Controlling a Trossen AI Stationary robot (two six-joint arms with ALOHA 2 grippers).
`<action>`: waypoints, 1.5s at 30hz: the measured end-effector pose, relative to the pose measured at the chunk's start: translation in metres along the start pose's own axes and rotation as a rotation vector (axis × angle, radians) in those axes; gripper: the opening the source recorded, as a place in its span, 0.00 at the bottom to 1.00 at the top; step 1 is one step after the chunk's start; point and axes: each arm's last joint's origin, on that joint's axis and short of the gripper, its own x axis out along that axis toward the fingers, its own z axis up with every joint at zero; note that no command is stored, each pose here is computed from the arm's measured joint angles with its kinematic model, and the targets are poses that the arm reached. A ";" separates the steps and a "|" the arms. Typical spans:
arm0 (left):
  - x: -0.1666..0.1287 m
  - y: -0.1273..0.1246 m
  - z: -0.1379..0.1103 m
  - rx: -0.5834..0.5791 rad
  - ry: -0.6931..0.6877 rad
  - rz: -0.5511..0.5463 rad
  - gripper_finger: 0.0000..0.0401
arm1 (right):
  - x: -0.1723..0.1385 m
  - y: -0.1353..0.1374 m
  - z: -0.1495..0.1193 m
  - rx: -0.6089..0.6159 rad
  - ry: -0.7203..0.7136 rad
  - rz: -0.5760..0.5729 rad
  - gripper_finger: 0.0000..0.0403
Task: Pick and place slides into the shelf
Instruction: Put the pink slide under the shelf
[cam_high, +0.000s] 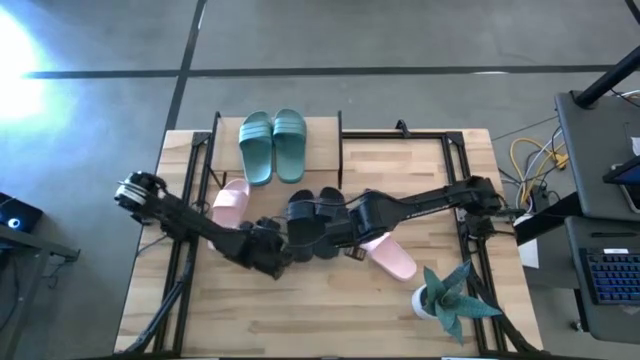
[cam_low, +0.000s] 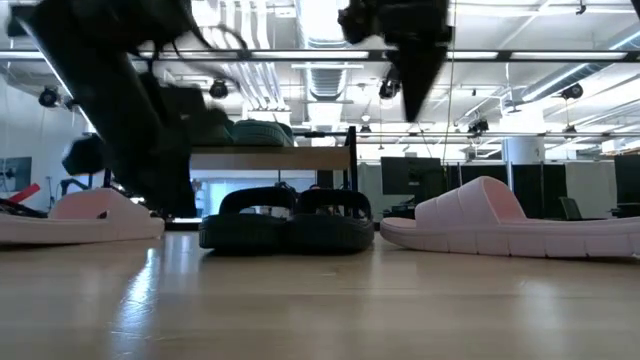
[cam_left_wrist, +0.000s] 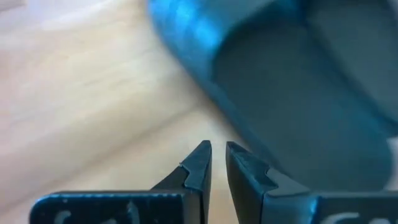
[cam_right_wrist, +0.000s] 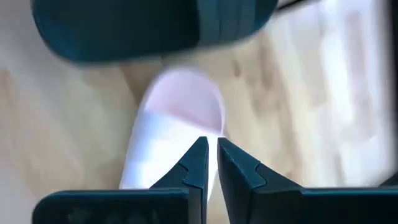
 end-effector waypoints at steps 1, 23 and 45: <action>-0.009 -0.001 0.000 -0.003 0.001 -0.036 0.08 | 0.003 -0.002 -0.006 0.007 0.021 0.014 0.07; -0.087 -0.001 -0.017 0.237 0.069 -0.389 0.08 | -0.014 0.006 -0.155 -0.364 -0.328 0.186 0.35; -0.091 0.000 -0.019 0.243 0.127 -0.410 0.08 | 0.092 0.025 -0.112 -0.646 -0.331 -0.102 0.49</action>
